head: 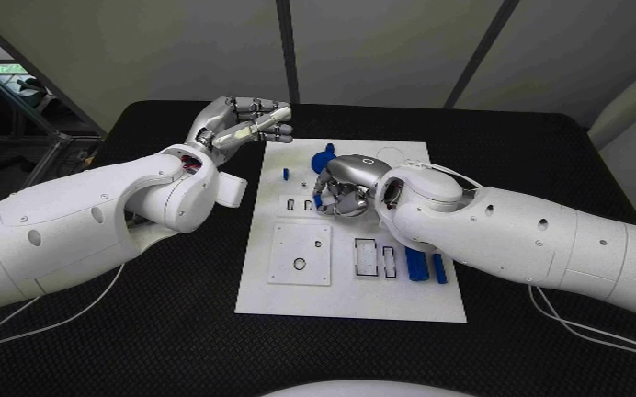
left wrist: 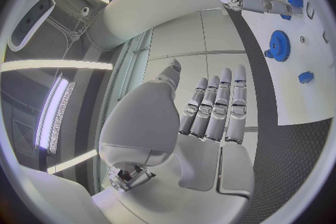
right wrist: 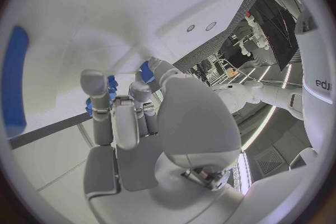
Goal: Assemble the parts on the task board
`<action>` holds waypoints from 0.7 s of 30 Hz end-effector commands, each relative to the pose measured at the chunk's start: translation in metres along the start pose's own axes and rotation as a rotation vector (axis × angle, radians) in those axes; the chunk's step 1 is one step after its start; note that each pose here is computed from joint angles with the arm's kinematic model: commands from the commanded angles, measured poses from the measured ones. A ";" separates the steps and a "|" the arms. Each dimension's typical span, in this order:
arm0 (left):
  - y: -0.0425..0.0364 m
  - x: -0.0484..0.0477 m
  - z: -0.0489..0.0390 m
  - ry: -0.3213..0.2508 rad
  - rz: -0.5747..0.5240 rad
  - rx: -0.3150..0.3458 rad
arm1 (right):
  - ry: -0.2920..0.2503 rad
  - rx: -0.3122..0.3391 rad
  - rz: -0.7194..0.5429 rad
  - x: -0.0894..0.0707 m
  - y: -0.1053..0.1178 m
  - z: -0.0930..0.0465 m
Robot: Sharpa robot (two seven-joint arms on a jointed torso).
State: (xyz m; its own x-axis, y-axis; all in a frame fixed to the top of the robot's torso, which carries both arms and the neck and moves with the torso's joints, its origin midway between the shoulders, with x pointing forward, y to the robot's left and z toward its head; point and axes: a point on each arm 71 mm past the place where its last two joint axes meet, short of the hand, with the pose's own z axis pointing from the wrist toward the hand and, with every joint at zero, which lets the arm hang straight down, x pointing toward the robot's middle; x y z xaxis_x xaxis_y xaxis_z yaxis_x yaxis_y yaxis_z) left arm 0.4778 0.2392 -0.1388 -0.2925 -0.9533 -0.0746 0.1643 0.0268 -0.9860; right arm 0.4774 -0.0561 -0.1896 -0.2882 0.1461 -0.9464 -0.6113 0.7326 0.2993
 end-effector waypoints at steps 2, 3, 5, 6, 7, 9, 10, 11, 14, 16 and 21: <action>-0.0014 0.0007 0.0003 0.007 0.004 0.008 | 0.016 0.010 -0.012 0.002 -0.002 0.000; -0.0014 0.0008 0.0003 0.007 0.004 0.008 | 0.016 0.010 -0.012 0.002 -0.002 0.000; -0.0014 0.0008 0.0003 0.007 0.004 0.008 | 0.015 0.011 -0.012 0.002 -0.002 0.000; -0.0014 0.0008 0.0003 0.007 0.004 0.007 | 0.014 0.011 -0.012 0.002 -0.002 0.000; -0.0014 0.0007 0.0003 0.007 0.004 0.007 | 0.013 0.011 -0.012 0.002 -0.002 0.000; -0.0013 0.0007 0.0002 0.007 0.004 0.007 | 0.012 0.011 -0.012 0.002 -0.002 0.000; -0.0013 0.0006 0.0002 0.007 0.004 0.007 | 0.012 0.012 -0.012 0.002 -0.002 0.000; -0.0013 0.0006 0.0002 0.007 0.004 0.007 | 0.012 0.012 -0.012 0.002 -0.002 0.000; -0.0013 0.0004 0.0002 0.007 0.004 0.006 | 0.013 0.013 -0.012 0.002 -0.002 0.000; -0.0013 0.0005 0.0002 0.008 0.004 0.006 | 0.013 0.013 -0.013 0.002 -0.002 0.000; -0.0011 0.0002 0.0002 0.008 0.004 0.005 | 0.013 0.016 -0.013 0.002 -0.003 0.000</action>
State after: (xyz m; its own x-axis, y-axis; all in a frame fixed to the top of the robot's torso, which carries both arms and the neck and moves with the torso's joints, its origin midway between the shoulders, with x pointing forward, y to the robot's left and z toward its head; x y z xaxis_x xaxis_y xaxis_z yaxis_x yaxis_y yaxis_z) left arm 0.4778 0.2396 -0.1389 -0.2919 -0.9535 -0.0750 0.1637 0.0274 -0.9861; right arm 0.4779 -0.0563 -0.1899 -0.2854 0.1434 -0.9476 -0.6109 0.7346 0.2952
